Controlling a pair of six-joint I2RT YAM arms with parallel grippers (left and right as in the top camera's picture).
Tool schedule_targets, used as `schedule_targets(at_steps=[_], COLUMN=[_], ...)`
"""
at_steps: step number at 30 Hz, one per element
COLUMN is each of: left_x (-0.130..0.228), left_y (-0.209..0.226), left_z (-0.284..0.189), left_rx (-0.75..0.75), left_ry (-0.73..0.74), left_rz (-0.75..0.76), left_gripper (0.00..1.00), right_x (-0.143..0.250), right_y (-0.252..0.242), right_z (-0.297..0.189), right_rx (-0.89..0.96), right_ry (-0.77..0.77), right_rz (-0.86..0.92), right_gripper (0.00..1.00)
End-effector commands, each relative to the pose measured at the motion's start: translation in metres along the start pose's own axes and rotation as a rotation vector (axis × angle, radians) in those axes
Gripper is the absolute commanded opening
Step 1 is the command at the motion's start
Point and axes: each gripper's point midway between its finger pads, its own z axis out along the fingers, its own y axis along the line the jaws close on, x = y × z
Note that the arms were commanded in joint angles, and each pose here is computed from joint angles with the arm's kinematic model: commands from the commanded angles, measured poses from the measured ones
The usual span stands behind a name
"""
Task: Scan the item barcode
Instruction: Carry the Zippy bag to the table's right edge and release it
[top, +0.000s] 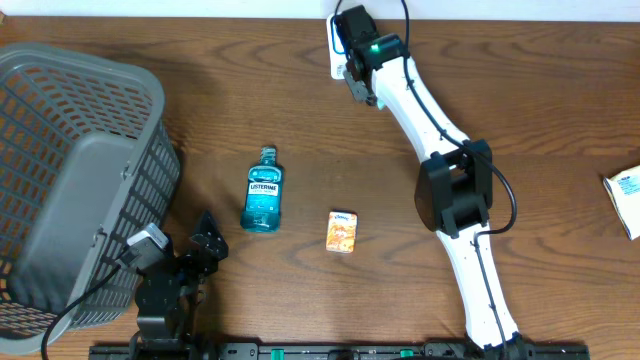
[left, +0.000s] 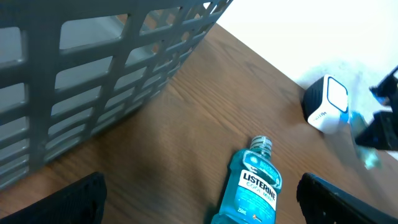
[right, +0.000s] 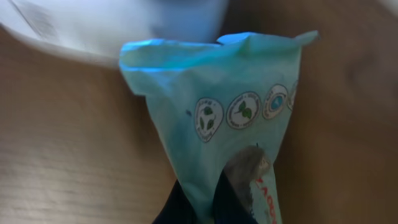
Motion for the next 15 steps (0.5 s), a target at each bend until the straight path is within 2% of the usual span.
schedule_targets(at_steps=[1,5,9,15], left_x=[0.005,0.005,0.005,0.005], left_y=[0.007,0.007,0.007,0.007], left_z=[0.001,0.001,0.001,0.001], left_rx=[-0.025,-0.026,-0.026,-0.026], left_ry=[0.01,0.01,0.009,0.009], left_rz=[0.0,0.0,0.0,0.0], left_gripper=[0.98,0.98,0.98,0.98], right_x=[0.0,0.045,0.087,0.164], right_y=[-0.059,-0.12,-0.181,-0.259], right_z=[-0.039,-0.054,-0.049,-0.021], right_rx=[0.094,0.273,0.447,0.517], right_ry=[-0.006,0.12,0.218,0.402], right_rz=[0.248,0.432,0.575,0.728], right_gripper=[0.01,0.01,0.01,0.01])
